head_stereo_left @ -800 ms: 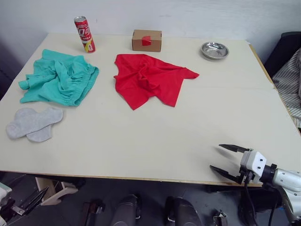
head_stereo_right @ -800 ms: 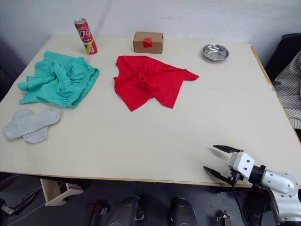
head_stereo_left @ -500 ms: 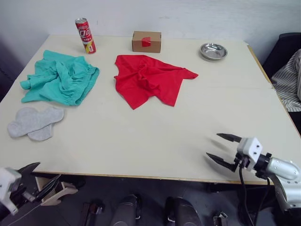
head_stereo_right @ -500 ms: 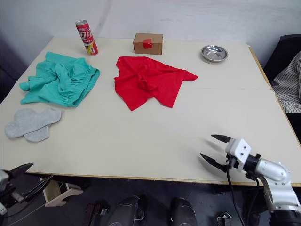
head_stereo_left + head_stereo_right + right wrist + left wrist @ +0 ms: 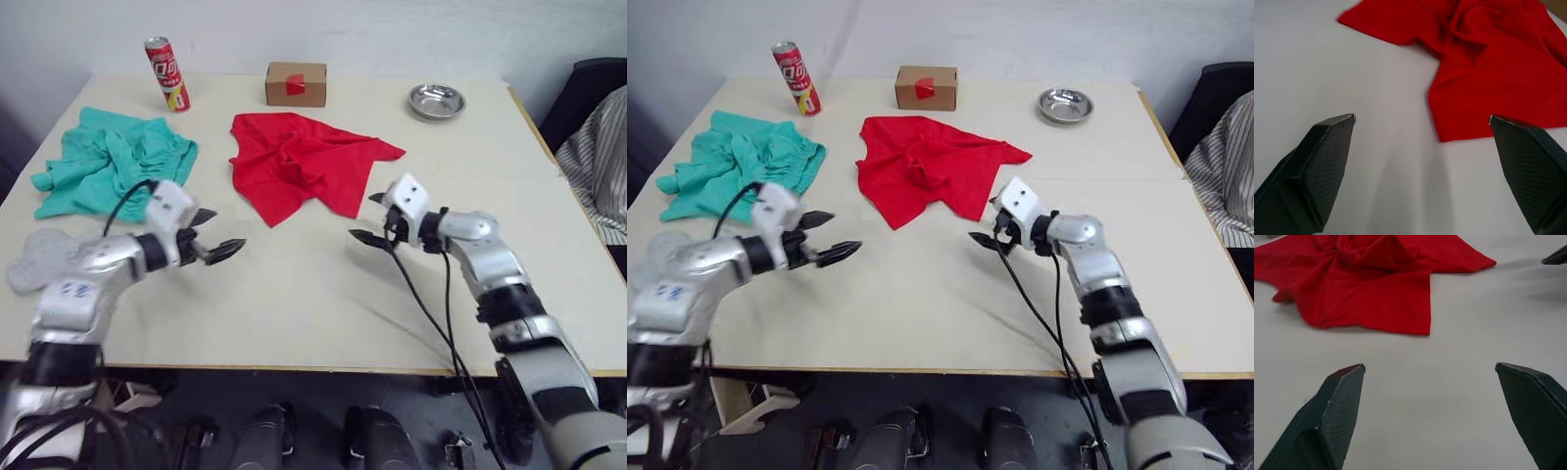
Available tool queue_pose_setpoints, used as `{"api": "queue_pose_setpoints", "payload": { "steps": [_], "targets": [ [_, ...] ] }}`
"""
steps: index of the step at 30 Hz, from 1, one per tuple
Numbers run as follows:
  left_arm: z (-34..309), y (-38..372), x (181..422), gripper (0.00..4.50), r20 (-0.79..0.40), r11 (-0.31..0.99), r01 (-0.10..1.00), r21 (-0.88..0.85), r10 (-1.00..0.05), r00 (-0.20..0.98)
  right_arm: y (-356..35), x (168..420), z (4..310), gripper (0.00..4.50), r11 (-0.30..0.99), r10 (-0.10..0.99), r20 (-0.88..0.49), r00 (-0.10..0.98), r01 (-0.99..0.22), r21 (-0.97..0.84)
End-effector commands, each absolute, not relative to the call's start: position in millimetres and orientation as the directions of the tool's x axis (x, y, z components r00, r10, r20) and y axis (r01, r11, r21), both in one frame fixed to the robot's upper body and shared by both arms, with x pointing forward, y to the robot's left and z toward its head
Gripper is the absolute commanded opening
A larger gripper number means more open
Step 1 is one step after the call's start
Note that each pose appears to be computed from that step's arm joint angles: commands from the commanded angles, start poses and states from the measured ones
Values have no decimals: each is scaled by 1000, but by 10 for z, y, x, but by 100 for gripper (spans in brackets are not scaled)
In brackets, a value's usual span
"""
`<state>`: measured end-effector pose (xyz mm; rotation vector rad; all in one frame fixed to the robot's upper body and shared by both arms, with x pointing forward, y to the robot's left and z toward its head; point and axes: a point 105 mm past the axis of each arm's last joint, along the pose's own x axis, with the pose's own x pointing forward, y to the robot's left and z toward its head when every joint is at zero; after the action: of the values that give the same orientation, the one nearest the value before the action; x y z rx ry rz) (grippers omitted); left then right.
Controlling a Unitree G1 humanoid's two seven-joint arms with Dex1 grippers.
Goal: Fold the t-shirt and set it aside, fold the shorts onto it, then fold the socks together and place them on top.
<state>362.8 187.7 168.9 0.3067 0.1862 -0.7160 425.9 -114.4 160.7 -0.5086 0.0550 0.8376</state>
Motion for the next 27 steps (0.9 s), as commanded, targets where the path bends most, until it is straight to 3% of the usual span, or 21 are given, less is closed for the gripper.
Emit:
{"api": "queue_pose_setpoints", "payload": {
  "steps": [1, 8, 14, 17, 27],
  "targets": [
    [1615, 1738, 3887, 450, -289, 716, 658, 233, -596, 750, -1079, 4425, 1604, 447, 567, 660, -257, 706, -693, -447],
    [1383, 1634, 4337, 450, -344, 777, 590, 222, -504, 793, -832, 4572, 1534, 447, 604, 612, -294, 734, -674, -426],
    [1137, 1546, 4402, 450, -455, 751, 631, 198, -499, 737, -762, 4618, 1492, 447, 639, 567, -320, 759, -651, -410],
    [1045, 1607, 4428, 389, -492, 766, 609, 205, -457, 741, -745, 4627, 1470, 357, 684, 557, -338, 759, -650, -332],
    [905, 1739, 4386, 99, -527, 780, 601, 172, -443, 725, -758, 4626, 1451, 19, 747, 557, -349, 753, -639, -187]
  ]
}}
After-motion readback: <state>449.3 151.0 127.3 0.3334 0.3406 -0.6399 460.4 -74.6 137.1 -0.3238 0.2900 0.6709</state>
